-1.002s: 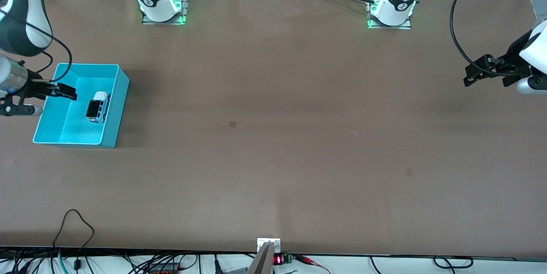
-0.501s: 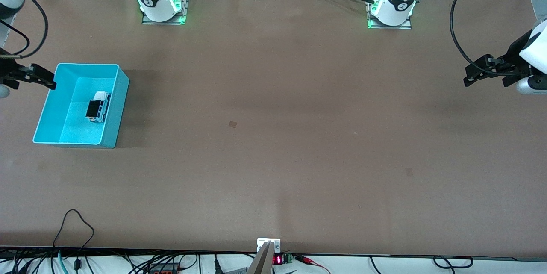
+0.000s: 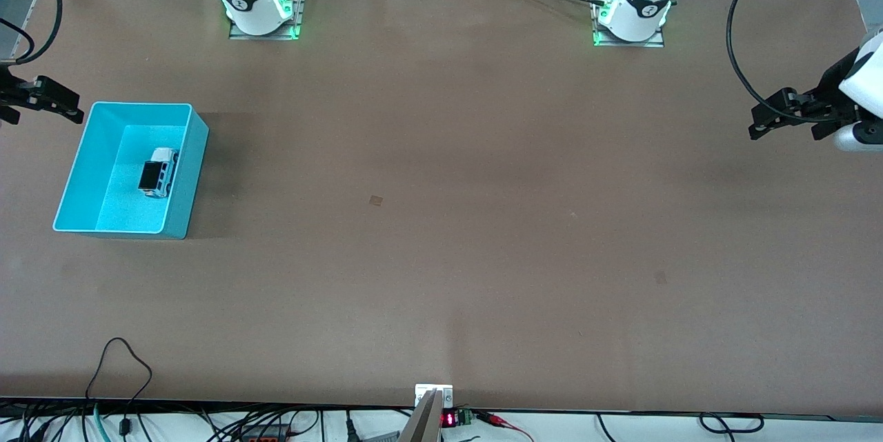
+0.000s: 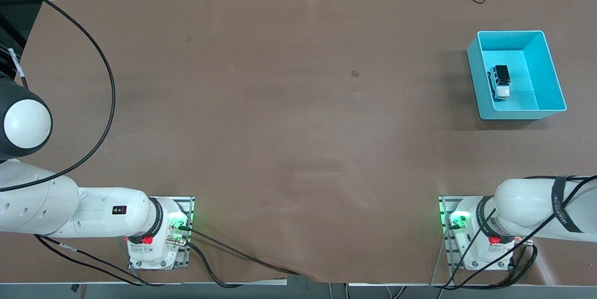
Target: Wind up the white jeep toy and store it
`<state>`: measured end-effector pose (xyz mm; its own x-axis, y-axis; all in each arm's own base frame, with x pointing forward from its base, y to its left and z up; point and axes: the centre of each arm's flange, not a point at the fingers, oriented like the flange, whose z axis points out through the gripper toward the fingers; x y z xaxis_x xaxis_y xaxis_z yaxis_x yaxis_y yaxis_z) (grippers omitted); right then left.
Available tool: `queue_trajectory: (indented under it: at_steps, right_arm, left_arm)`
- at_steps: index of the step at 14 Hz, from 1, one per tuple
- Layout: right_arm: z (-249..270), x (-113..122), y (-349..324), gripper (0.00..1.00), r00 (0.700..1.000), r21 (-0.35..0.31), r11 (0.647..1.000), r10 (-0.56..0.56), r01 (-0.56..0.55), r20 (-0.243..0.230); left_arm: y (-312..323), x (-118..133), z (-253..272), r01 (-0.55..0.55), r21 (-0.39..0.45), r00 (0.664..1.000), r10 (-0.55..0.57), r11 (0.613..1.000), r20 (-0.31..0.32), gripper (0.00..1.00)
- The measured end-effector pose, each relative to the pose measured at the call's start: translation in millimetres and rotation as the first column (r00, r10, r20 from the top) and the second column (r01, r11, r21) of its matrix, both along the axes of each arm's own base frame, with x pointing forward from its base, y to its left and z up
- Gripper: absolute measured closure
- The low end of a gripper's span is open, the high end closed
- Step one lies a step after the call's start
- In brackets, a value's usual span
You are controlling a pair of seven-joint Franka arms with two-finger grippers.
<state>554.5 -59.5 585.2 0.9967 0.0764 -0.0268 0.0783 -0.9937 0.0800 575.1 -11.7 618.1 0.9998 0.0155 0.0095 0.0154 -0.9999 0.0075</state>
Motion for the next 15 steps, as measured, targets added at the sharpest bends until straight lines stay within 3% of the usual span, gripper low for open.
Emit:
queue_trajectory:
  at_steps: [7, 15]
  right_arm:
    - [3, 7, 30, 0.0, 0.999, 0.001, 0.999, 0.051, -0.051, 0.001]
    - [0, 10, 23, 0.0, 0.999, 0.003, 0.999, -0.035, 0.035, 0.003]
  left_arm:
    - [0, 0, 0, 0.0, 0.0, 1.0, 0.0, 1.0, 0.0, 0.0]
    - [0, 0, 0, 0.0, 0.0, 1.0, 0.0, 1.0, 0.0, 0.0]
